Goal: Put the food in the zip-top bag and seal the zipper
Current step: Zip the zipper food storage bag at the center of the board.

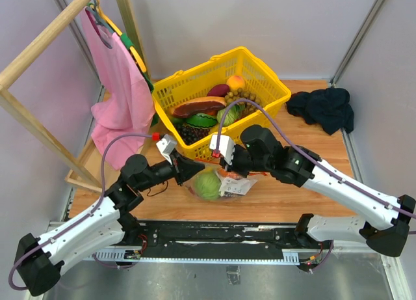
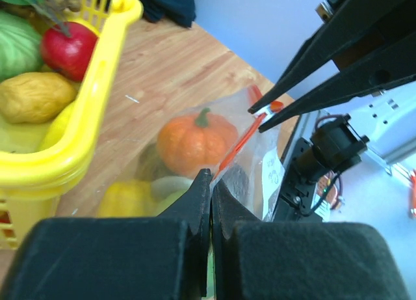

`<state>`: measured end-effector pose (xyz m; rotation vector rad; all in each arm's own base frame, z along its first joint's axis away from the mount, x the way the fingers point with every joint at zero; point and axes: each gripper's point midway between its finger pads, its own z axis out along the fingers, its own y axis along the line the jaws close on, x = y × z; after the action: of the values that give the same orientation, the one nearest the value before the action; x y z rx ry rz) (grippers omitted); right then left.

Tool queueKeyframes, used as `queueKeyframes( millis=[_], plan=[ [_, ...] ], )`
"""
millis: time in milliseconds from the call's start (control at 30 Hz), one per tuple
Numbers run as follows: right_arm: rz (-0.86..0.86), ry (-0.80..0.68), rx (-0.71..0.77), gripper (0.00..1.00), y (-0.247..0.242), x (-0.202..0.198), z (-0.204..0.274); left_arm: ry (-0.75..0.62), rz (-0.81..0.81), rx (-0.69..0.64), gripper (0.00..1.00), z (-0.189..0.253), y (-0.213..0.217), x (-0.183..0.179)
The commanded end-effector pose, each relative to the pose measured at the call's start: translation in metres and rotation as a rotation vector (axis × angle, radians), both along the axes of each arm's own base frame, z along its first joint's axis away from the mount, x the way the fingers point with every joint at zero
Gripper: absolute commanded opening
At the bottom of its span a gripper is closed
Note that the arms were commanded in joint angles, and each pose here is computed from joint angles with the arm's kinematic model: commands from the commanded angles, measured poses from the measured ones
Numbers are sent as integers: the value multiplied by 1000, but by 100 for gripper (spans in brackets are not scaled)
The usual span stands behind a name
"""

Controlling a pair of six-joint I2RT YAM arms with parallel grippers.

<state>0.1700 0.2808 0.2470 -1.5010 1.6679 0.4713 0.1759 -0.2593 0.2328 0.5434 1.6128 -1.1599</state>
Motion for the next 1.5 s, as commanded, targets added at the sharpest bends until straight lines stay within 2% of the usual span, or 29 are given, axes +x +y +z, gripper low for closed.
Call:
queueKeyframes(
  millis=[0, 833, 1133, 1300, 1467],
  plan=[
    [-88, -12, -65, 1, -26, 3, -7, 20, 177, -7, 0, 4, 20, 22],
    [-451, 59, -155, 1, -90, 25, -32, 121, 517, -68, 0, -14, 71, 46],
    [-629, 105, -120, 1, -120, 40, -34, 141, 590, -85, 0, -18, 85, 49],
    [-784, 115, -100, 1, -147, 54, -33, 152, 632, -96, 0, -21, 92, 51],
    [-838, 150, -50, 1, -154, 60, -29, 140, 560, -111, 0, -16, 79, 48]
  ],
)
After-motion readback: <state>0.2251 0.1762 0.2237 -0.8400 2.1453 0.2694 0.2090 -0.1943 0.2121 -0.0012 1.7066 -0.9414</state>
